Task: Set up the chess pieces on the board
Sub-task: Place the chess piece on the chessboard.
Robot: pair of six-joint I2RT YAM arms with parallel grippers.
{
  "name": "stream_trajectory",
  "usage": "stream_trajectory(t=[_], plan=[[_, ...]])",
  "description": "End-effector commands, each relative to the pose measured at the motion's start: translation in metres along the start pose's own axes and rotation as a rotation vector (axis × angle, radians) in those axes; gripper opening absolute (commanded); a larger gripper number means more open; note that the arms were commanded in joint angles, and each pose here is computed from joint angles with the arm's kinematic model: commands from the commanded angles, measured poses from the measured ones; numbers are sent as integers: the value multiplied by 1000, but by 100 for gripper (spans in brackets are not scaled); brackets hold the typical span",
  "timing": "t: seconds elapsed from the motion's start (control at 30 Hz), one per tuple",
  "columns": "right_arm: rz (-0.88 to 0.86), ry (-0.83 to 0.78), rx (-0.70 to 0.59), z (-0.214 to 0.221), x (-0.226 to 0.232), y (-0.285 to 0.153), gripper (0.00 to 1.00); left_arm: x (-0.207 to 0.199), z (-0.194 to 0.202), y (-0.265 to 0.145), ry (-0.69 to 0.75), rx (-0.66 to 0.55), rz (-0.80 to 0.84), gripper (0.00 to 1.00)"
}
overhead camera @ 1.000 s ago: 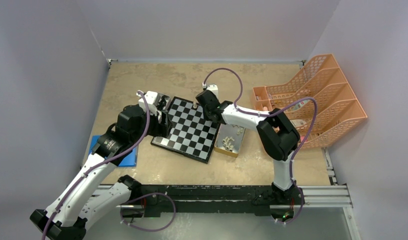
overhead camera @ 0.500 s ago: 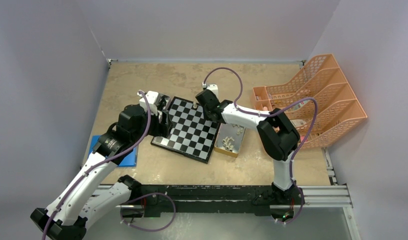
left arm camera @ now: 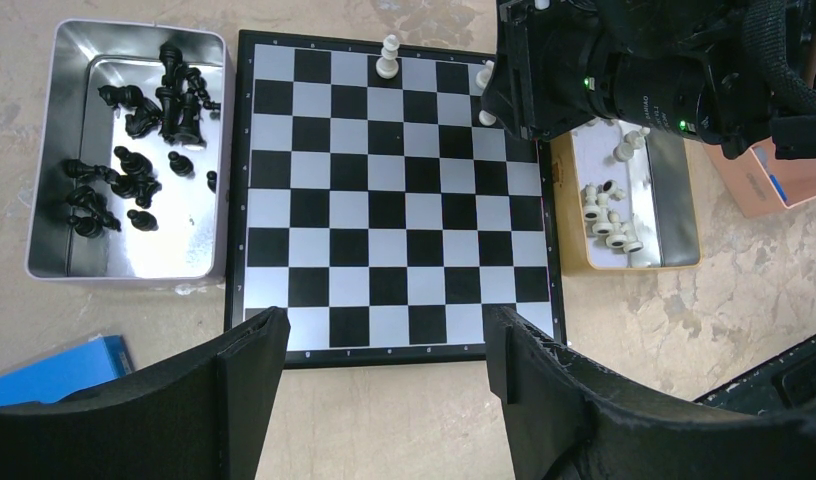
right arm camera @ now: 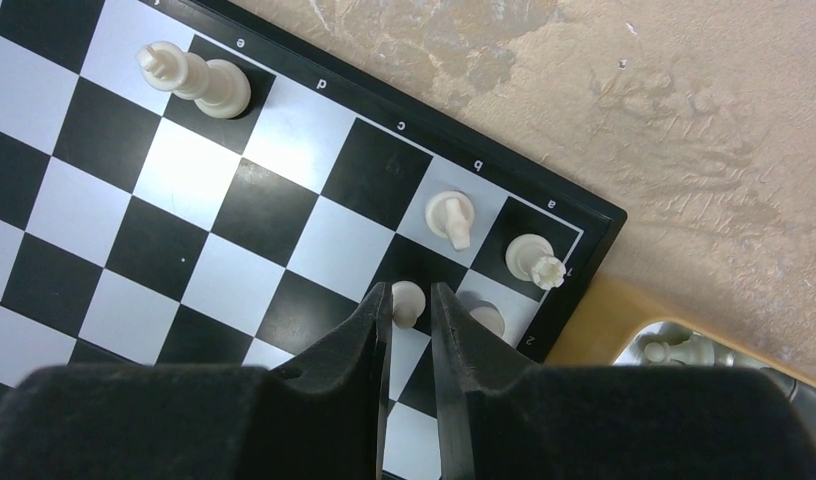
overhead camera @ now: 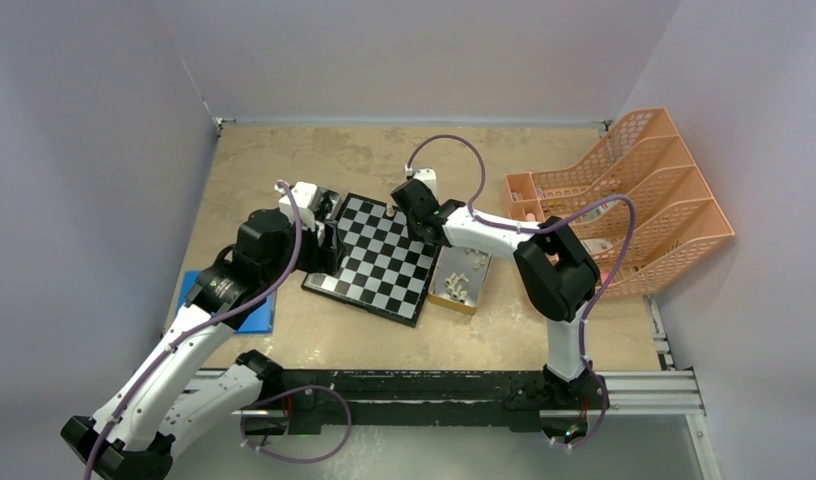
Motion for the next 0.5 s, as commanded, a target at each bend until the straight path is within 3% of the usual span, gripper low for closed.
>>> stream_trajectory(t=[0.0, 0.47], plan=[[2, 16, -63, -20, 7, -8, 24, 0, -7, -1, 6, -42, 3, 72], [-56, 24, -84, -34, 14, -24, 24, 0, -7, 0, 5, -39, 4, 72]])
Point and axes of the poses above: each gripper's point midway between its finger pads, its own y axis out along the fingers, its own x axis along the line the jaws close on, z = x × y, the point moved 4 cm from there along -y, back along the fingers, and after that the axes turned 13 degrees about y, right-handed, at the moved point
